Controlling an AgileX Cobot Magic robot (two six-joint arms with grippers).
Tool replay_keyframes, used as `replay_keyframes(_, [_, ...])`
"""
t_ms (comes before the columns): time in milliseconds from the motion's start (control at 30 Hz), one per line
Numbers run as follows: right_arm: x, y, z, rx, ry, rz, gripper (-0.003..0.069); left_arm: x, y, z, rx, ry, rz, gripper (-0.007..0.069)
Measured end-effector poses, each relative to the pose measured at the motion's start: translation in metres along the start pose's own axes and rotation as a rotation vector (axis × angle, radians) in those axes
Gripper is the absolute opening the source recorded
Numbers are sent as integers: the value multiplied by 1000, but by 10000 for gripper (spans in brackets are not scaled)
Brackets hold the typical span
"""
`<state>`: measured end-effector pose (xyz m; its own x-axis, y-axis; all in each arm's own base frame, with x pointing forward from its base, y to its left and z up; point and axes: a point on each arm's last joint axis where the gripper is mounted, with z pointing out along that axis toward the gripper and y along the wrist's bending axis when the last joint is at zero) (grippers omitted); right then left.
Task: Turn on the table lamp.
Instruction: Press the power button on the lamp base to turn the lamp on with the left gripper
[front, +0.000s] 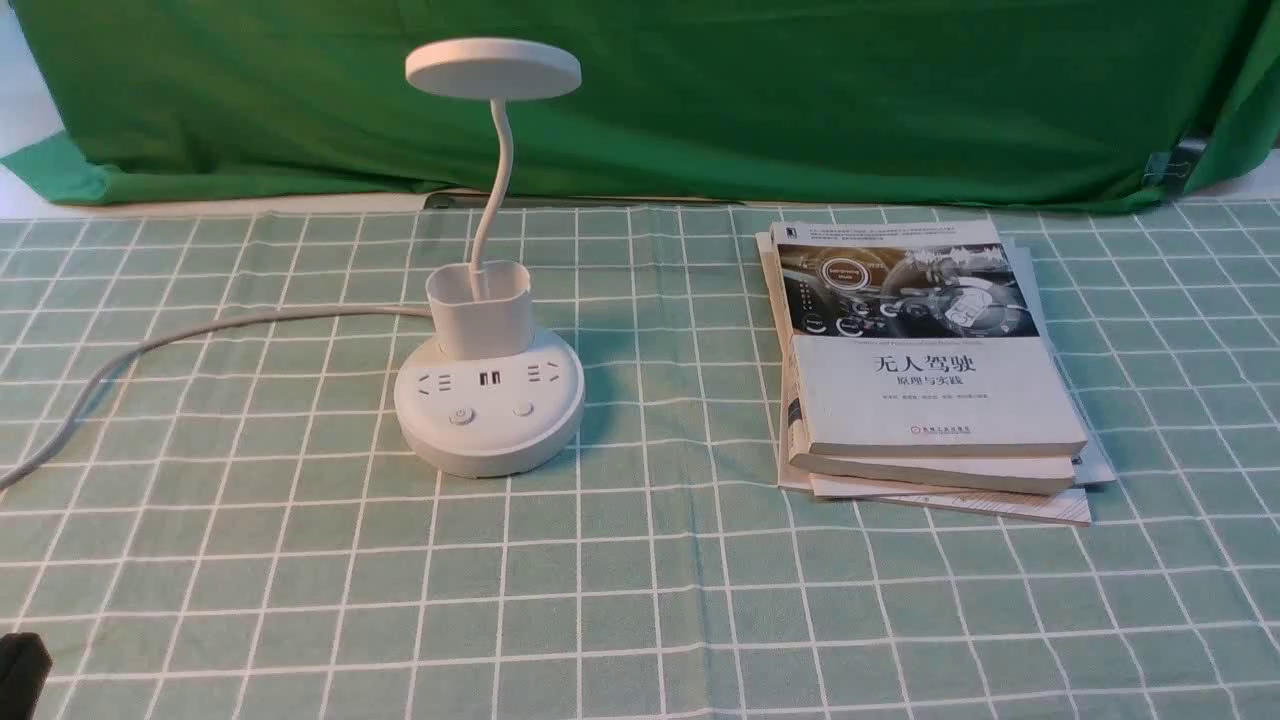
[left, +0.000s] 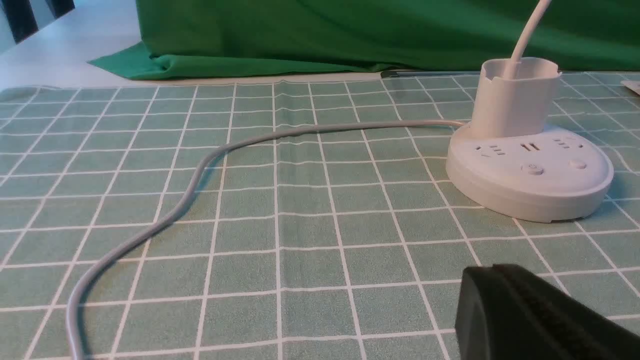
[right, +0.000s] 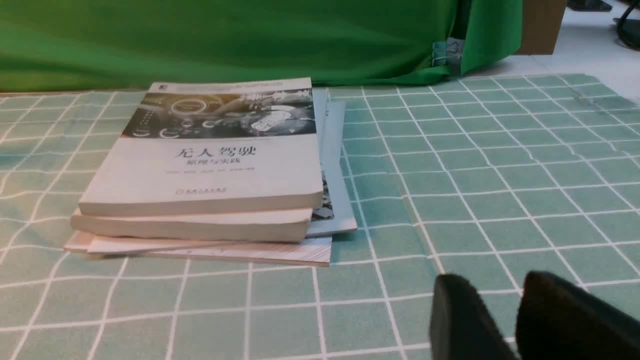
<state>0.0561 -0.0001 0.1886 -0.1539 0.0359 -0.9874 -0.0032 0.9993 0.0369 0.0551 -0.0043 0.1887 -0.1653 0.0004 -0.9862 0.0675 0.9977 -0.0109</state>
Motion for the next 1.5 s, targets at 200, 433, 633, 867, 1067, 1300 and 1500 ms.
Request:
replay_keyframes(200, [0, 0, 0, 0, 0, 0, 239, 0, 0, 0, 0, 0, 0, 1])
replay_keyframes(433, [0, 0, 0, 0, 0, 0, 239, 0, 0, 0, 0, 0, 0, 1])
replay_keyframes(633, [0, 0, 0, 0, 0, 0, 239, 0, 0, 0, 0, 0, 0, 1])
replay_keyframes(867, [0, 0, 0, 0, 2, 0, 239, 0, 0, 0, -3, 0, 10, 1])
replay_keyframes(1067, [0, 0, 0, 0, 1, 0, 239, 0, 0, 0, -5, -5, 20, 1])
replay_keyframes(1300, [0, 0, 0, 0, 1, 0, 239, -3, 1, 0, -6, -32, 21, 1])
replay_keyframes(1500, [0, 0, 0, 0, 1, 0, 239, -22, 1, -3, -13, -249, 21, 1])
